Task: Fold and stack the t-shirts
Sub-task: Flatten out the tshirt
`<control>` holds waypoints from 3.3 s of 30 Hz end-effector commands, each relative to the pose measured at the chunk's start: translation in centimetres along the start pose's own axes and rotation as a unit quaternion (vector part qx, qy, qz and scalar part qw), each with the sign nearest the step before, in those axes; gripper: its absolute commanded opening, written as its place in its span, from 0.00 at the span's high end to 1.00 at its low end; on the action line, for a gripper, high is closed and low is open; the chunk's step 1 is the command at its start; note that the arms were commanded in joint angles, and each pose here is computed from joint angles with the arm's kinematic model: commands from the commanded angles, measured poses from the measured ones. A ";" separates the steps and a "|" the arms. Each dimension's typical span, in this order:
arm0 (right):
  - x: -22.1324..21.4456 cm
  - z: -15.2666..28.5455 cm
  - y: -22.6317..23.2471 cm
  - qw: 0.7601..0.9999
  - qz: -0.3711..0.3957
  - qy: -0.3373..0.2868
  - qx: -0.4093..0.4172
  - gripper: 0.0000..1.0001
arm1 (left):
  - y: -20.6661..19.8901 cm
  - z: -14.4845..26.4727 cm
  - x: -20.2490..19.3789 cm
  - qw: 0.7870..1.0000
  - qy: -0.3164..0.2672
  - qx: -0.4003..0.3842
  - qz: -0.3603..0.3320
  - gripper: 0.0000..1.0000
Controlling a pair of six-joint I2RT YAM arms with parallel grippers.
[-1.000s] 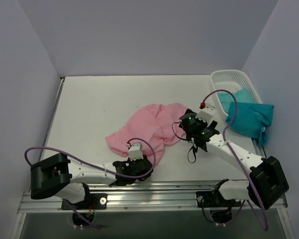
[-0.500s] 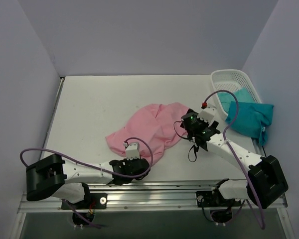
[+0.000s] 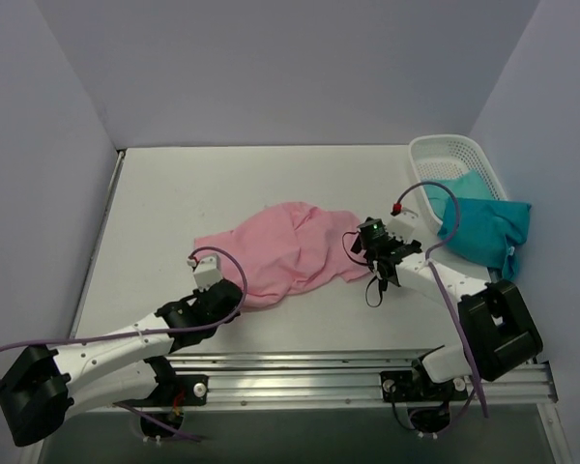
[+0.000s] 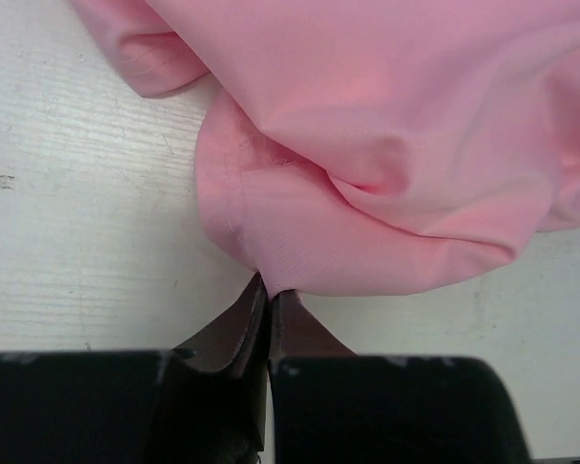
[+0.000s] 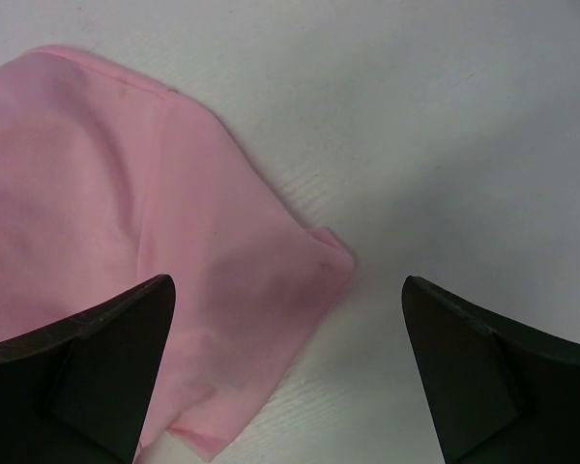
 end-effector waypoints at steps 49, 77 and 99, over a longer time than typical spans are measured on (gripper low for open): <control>8.5 18.2 3.9 0.975 -0.050 -0.138 0.168 1.00 | -0.1 12.7 11.3 0.986 -0.140 -0.085 -0.026 0.98; 22.2 31.8 10.8 0.916 -0.102 -0.225 0.316 1.00 | 2.8 27.5 26.4 0.917 -0.379 -0.115 0.051 0.97; 12.2 -12.8 26.6 0.989 0.000 -0.101 0.112 1.00 | 5.5 -23.9 31.4 0.985 -0.094 0.045 0.137 0.98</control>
Point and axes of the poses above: each gripper's point midway between its finger pads, its own z axis back along the fingers, its own y axis along the line the jaws close on, x = y × z, the point moved 8 cm from there along z, back along the fingers, and after that the axes turned 9 degrees about -z, right-handed, at the moved point
